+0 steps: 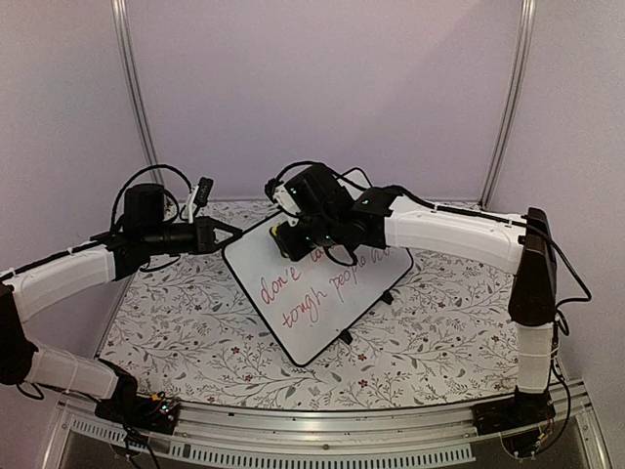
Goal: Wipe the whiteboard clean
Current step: Erase the whiteboard at the center of the board.
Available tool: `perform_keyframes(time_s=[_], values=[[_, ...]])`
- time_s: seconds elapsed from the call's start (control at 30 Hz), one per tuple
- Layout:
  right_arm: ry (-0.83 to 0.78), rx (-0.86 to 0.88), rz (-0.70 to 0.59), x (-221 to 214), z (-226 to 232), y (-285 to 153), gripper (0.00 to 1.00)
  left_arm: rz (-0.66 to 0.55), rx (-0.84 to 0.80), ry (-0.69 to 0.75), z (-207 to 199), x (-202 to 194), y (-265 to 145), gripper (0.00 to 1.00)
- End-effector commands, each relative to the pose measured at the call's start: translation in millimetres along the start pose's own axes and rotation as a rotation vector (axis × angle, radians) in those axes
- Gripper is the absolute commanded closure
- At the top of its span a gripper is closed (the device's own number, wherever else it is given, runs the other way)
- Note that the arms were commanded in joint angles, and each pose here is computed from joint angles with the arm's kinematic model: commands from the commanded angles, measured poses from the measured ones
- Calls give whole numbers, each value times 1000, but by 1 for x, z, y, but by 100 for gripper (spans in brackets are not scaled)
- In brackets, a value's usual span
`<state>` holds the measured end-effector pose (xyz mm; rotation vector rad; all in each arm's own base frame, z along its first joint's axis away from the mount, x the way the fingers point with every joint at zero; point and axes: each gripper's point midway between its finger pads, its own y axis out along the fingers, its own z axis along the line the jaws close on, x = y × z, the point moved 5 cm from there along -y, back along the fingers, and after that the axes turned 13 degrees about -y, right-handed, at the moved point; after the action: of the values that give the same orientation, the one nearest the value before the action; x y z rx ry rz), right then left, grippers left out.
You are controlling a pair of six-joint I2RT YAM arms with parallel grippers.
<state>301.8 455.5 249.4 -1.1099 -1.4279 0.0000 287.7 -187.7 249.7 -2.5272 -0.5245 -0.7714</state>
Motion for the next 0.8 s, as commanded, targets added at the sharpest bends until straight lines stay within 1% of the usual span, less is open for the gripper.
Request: perform_keyframes(time_s=[0.0,0.13,0.23,0.53,0.77], values=[[-7,20,152,-54,7,11,75,-11,-139,107,-34,4,-6,100],[4,30,177,-67,8,5,75,-11,-138,107,-33,4,-6,100],[9,33,169,-65,8,0,75,-11,-138,107,-34,4,-6,100],[-9,4,88,-24,1,6,75,-11,-140,108,-34,4,-6,100],[-23,-28,68,1,-5,19,75,-12,-139,108,-34,4,-6,100]])
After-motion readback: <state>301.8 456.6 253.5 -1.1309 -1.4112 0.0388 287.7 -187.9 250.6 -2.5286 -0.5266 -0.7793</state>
